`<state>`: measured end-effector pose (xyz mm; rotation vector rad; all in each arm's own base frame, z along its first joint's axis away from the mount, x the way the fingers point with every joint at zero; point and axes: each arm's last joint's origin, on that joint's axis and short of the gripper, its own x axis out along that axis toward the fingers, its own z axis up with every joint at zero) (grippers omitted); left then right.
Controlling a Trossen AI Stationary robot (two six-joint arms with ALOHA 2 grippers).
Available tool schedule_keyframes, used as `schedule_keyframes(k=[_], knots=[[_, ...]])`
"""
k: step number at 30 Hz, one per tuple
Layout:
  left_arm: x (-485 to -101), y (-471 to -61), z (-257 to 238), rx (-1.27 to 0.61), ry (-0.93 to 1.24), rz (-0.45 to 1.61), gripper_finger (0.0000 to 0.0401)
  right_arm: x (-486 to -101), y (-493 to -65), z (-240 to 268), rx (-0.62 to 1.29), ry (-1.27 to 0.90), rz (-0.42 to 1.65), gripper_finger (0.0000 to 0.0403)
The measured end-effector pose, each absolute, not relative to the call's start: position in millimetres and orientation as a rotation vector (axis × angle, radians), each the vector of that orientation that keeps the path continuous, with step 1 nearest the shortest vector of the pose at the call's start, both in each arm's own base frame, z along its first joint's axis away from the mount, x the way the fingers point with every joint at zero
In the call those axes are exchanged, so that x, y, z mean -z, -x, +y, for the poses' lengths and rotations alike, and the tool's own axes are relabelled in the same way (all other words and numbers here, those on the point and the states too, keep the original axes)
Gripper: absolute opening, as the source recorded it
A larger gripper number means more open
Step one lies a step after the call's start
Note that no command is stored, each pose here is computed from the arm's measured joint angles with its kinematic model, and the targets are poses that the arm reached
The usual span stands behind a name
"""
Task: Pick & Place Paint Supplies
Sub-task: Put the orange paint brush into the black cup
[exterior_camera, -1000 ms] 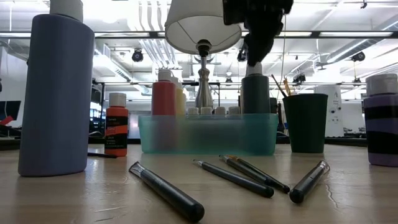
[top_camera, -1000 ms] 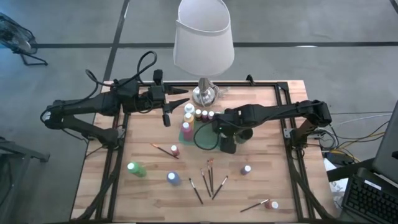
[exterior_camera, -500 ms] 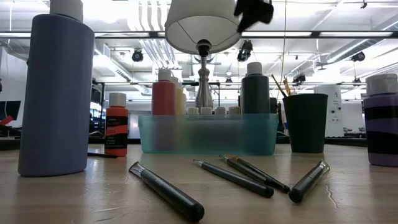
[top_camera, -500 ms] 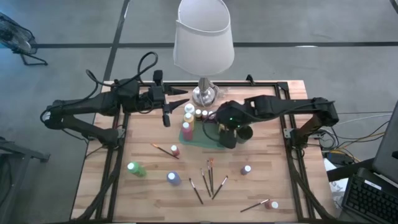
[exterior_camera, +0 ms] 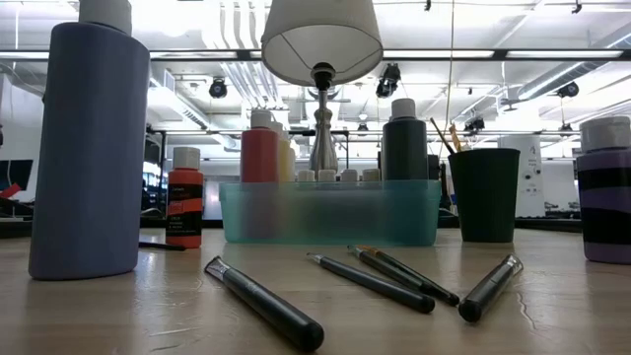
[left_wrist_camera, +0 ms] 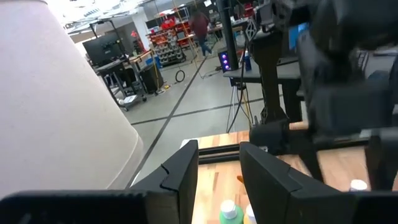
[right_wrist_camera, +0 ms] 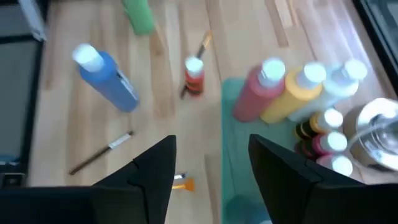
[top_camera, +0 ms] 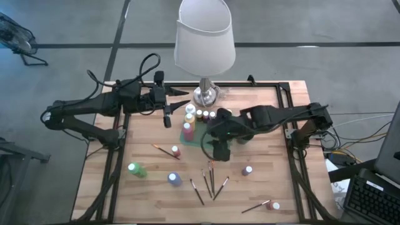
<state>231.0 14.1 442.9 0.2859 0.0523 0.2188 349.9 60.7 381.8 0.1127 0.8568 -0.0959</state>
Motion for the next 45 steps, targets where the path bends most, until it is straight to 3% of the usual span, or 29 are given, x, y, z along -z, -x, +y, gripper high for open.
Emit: schedule_keyframes(k=[8, 17, 23, 28, 33, 45], knots=[[-439.1, -230.9, 13.7, -0.21, -0.246, 0.086, 0.0125, -424.9, -312.8, 74.4, 0.07, -0.135, 0.884, 0.014], [-417.7, -231.9, 4.6, -0.055, -0.112, 0.275, 0.0125, -434.8, -270.2, 70.9, 0.248, -0.161, 1.007, 0.0073], [-387.7, -254.5, -16.0, 0.073, -0.068, 0.469, 0.0125, -436.5, -260.9, 65.7, 0.326, -0.144, 0.985, 0.0042], [-366.9, -277.0, -27.0, 0.114, -0.073, 0.57, 0.0125, -436.0, -261.2, 65.1, 0.34, -0.12, 0.979, 0.0033], [-372.8, -278.4, -27.3, 0.113, -0.074, 0.579, 0.0125, -433.1, -261.9, 65.6, 0.343, -0.118, 0.99, 0.0038], [-413.1, -220.8, -18.2, -0.009, -0.054, 0.472, 0.0124, -416.2, -265.3, 67.8, 0.382, -0.142, 1.041, 0.0056]])
